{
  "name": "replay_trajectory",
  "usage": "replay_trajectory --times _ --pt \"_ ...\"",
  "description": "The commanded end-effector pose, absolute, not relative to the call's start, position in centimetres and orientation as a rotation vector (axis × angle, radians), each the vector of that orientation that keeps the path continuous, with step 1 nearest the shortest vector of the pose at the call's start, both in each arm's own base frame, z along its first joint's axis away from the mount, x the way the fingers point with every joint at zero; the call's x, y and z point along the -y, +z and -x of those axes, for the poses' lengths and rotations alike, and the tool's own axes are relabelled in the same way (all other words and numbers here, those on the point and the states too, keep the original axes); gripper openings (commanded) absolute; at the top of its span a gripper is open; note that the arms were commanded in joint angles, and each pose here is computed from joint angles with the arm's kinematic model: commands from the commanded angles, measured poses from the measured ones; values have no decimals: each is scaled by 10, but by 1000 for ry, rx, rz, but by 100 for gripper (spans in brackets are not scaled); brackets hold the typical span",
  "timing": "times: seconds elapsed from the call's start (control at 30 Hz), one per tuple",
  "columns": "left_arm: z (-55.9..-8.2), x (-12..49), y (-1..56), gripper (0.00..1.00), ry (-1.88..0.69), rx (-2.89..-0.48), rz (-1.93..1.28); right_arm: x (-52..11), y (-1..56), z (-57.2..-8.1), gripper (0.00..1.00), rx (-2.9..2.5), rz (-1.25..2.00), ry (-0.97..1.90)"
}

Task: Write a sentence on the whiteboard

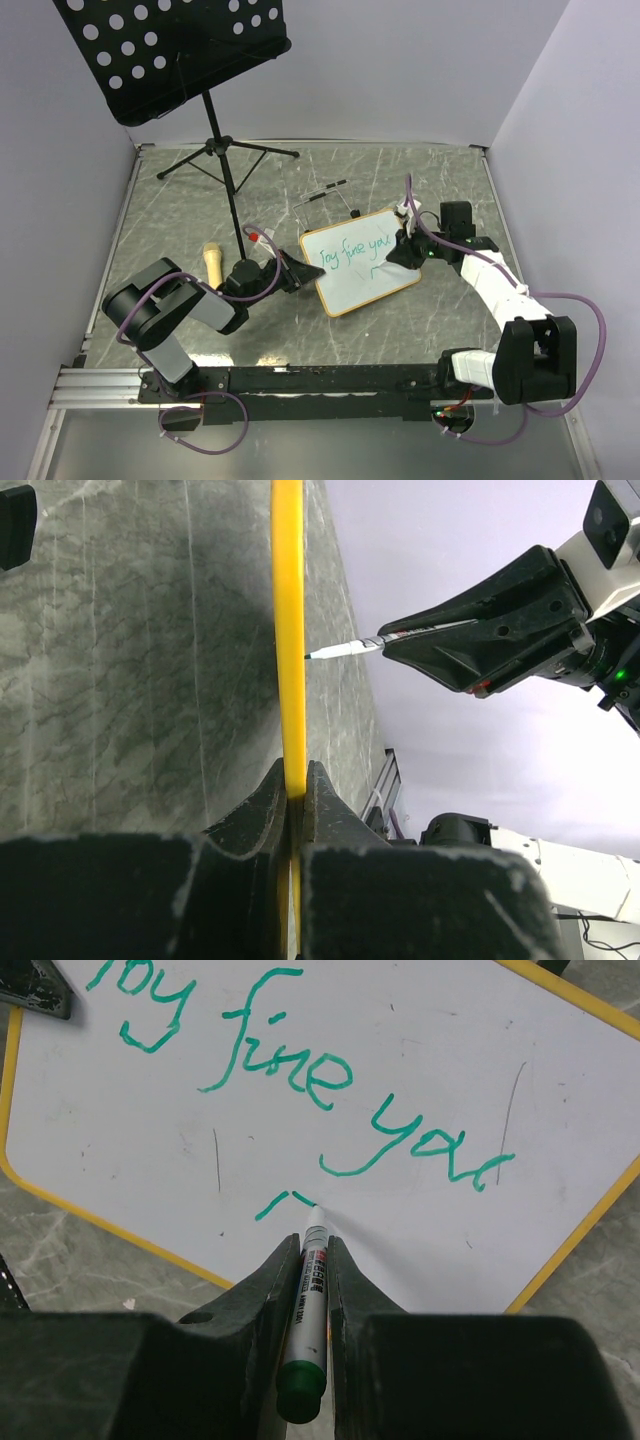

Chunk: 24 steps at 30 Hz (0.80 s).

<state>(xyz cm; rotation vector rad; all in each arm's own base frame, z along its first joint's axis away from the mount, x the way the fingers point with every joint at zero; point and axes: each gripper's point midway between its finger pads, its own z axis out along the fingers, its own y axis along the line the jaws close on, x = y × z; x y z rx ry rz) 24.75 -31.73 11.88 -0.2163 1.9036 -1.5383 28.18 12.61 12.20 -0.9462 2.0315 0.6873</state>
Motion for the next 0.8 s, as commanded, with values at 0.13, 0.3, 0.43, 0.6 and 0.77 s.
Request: replay_trajectory --times 0.13,0.3,0.43,0.6,0.77 --pt "-245 320 204 1 -1701 -1529 87 -128 120 -275 0 -2043 1023 743" --pt "-245 320 204 1 -1698 -1531 88 -129 121 -269 0 -2040 1047 760" --pt "-245 319 204 1 -1697 -1529 86 -129 119 -266 0 -2047 1058 774" --pt "-245 320 206 1 -1695 -1527 83 -127 116 -264 0 -2066 1058 774" --pt "-245 320 207 1 -1694 -1525 81 -121 117 -268 0 -2079 1030 745"
